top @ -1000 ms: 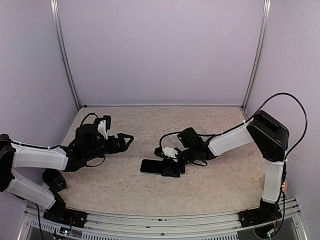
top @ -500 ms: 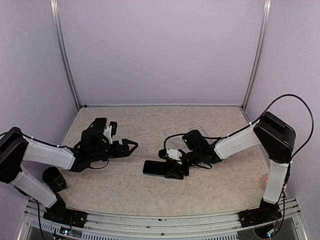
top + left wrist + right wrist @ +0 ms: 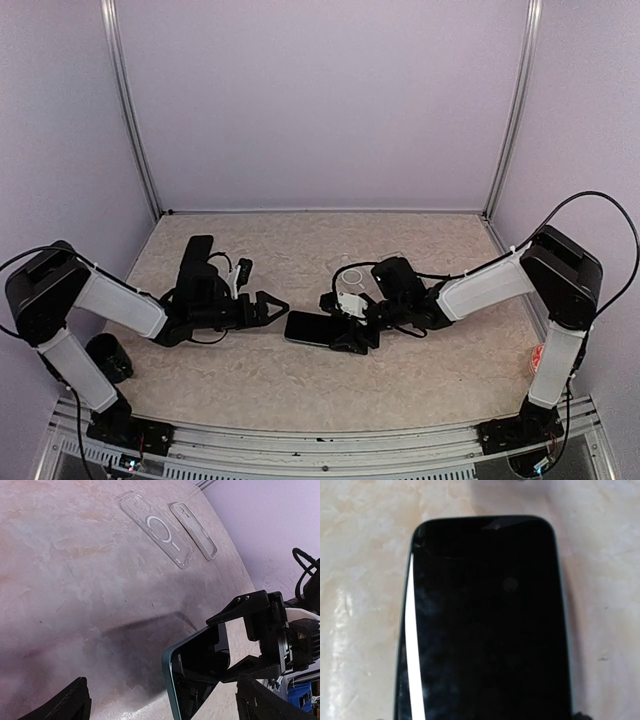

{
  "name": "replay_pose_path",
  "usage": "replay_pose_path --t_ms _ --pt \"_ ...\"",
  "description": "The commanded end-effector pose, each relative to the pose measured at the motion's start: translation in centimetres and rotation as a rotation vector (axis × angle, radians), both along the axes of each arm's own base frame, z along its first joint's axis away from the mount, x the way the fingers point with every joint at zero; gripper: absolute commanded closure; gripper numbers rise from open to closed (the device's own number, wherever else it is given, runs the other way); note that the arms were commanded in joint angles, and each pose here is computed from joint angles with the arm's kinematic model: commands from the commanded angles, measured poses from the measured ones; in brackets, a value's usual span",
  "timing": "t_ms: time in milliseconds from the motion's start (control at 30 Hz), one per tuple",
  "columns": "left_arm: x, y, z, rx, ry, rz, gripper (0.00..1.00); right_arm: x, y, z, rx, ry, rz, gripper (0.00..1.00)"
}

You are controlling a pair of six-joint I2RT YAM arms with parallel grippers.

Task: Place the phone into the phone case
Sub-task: Pass from the right arm to the left

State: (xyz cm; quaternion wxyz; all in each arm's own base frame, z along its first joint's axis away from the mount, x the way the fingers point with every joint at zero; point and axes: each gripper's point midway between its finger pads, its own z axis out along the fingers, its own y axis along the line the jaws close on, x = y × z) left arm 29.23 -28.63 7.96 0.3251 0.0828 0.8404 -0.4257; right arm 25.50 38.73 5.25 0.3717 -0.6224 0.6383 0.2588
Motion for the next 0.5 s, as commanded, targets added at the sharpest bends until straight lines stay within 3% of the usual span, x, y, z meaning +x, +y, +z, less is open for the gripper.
replay_pose_path --t_ms 0,467 --pt "-0.4 -2.2 1.9 -0.087 -0.024 -0.094 0.02 0.0 1.1 3.4 0.091 -0.097 0.024 0.28" --pt "-2.2 -5.9 1.0 -0.15 0.054 -0.268 0.08 -0.7 1.0 4.9 0.126 -0.159 0.034 0.27"
